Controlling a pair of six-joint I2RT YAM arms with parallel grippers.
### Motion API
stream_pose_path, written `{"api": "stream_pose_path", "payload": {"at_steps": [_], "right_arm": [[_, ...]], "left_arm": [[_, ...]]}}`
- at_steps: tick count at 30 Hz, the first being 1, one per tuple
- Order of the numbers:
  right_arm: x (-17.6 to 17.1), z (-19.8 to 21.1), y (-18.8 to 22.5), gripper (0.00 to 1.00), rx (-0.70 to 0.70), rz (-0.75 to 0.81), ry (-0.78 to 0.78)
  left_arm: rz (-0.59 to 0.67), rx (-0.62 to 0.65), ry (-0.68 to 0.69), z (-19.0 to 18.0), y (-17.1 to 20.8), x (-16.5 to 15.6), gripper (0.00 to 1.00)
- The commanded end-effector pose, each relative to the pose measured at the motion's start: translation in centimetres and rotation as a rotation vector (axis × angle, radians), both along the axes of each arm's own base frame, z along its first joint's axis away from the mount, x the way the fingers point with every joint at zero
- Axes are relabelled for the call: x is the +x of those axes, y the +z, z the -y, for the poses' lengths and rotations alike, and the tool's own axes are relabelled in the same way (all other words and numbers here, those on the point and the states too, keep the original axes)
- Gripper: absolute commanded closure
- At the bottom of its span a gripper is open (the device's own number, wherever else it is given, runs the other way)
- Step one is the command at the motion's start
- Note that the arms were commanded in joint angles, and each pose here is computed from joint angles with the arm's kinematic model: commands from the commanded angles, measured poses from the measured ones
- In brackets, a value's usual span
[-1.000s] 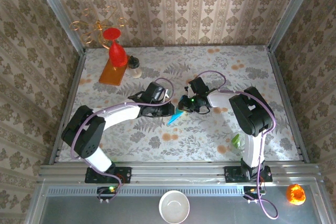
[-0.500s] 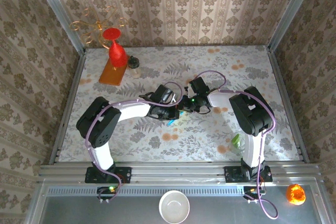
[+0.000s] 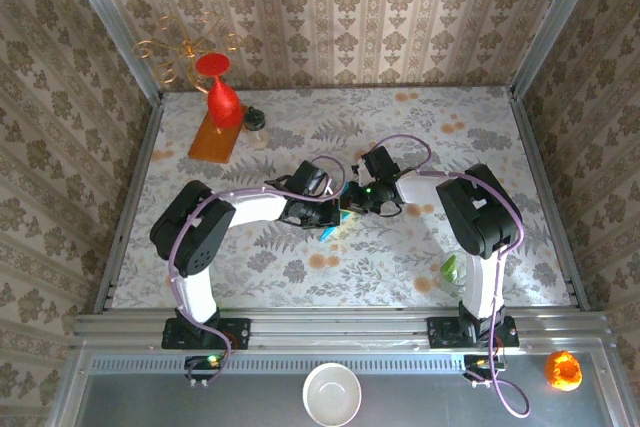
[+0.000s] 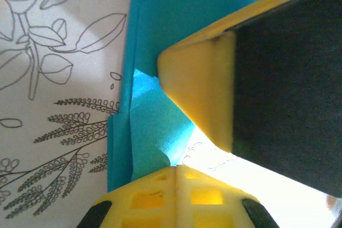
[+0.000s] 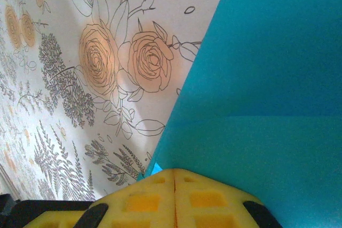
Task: Fold a paper plane with a square sheet of paper (pick it up from the middle)
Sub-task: Fold the wing for the fifth time at the center of the table.
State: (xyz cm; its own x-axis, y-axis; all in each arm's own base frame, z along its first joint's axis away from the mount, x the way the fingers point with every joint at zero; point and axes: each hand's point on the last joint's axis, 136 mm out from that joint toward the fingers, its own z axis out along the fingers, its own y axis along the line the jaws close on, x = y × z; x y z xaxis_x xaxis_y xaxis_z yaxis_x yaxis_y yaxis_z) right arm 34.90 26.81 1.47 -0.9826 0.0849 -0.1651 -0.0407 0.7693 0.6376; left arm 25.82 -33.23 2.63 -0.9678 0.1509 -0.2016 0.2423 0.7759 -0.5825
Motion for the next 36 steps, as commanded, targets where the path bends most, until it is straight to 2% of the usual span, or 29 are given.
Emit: {"api": "stream_pose_path", "payload": {"at_steps": [1,19,28,36], "right_arm": [[-1.9,1.1,-3.0,0.9,-0.075,-0.099,0.004],[-2.6,3.2,-5.0,0.91,-0.217,-0.175,-0.025],[-2.7,3.7,-5.5,0.92,-0.241,-0.196,-0.035],[-2.7,3.6,-5.4,0.92,-0.237,-0.195,-0.034]], "left_arm": [[-0.031,0.002,0.005,-0.3,-0.7,-0.4,0.98],[-0.108,0.109,-0.015,-3.7,-3.0,-4.5,1.0],[-0.138,0.155,-0.053,-5.8,-3.5,-7.1,1.0],[-0.159,0.151,-0.019,-8.1,-3.6,-8.3,1.0]]}}
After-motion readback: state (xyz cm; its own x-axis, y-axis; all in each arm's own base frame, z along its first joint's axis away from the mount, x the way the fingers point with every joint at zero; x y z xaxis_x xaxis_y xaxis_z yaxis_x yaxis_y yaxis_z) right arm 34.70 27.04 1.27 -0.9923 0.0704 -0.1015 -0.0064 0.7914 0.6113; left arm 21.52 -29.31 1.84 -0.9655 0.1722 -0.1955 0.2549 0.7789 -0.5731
